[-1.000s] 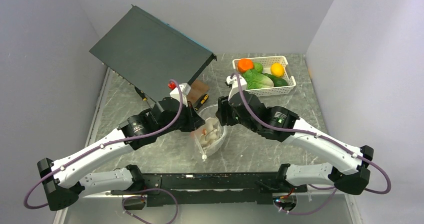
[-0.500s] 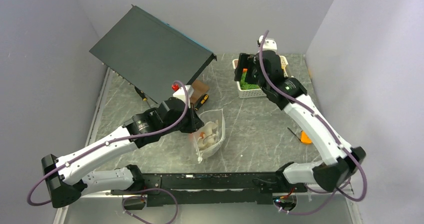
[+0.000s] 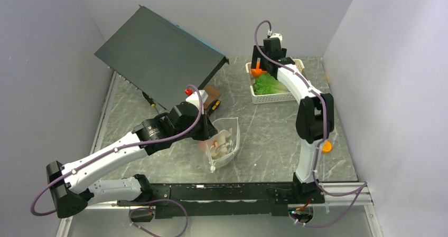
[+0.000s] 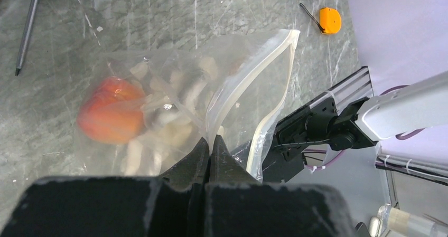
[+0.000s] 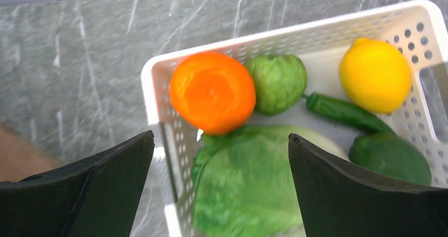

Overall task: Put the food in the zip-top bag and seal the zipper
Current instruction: Pick up the fake fruit from the bin.

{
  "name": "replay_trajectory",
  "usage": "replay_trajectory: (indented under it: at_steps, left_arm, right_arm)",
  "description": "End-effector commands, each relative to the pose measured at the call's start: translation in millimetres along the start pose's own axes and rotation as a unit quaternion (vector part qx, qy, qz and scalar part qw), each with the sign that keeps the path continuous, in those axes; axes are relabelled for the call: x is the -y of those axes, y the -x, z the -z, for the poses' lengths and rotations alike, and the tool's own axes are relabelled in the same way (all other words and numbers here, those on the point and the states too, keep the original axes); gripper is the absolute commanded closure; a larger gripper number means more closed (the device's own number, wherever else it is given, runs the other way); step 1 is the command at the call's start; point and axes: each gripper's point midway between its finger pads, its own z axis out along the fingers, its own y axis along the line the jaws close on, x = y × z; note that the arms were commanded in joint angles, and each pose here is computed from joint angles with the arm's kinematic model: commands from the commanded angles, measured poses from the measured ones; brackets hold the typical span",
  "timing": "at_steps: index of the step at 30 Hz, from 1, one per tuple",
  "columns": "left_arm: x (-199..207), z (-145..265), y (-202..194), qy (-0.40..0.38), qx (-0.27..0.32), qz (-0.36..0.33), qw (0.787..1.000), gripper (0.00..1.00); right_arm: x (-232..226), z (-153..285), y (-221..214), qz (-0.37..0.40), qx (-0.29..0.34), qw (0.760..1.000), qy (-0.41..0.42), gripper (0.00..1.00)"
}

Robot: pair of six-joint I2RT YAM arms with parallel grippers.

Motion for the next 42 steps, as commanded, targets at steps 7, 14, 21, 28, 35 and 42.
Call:
replay_trajectory:
  at_steps: [7,14,21,28,35,42]
  left_arm:
    - [8.8,10.0,20.0,-0.013,0.032,-0.018,0.999,1.00]
    - [4.9,6.9,21.3,-0.003,0.032,-0.029,0.999,1.00]
    - [-3.6,2.4,16.5,0.005,0.025,-0.022,0.999,1.00]
    - [-3.5,5.0,18.4,0.004,0.027,-0.020,0.999,1.00]
    - [-2.7,6.0,17.3,0.000,0.028,-0.010,1.000,1.00]
    - [-10.8,-0.1,10.7,0.010,0.019,-0.006,1.000,1.00]
  right_arm:
    - [-21.2,-55.4,40.5,0.020,0.041,0.997,0.055,0.00]
    - [-16.4,-77.9,18.8,0.032,0.023,0.998,0.039,0.00]
    - [-9.5,-91.8,-3.6,0.046,-0.005,0.999,0.018,0.01]
    - [-12.5,-87.4,-6.3,0.040,-0.015,0.999,0.029,0.24]
    - [-14.9,-50.4,35.4,0.036,0.022,0.998,0.041,0.63]
    - [-19.6,19.5,67.1,0.006,0.062,0.995,0.078,0.80]
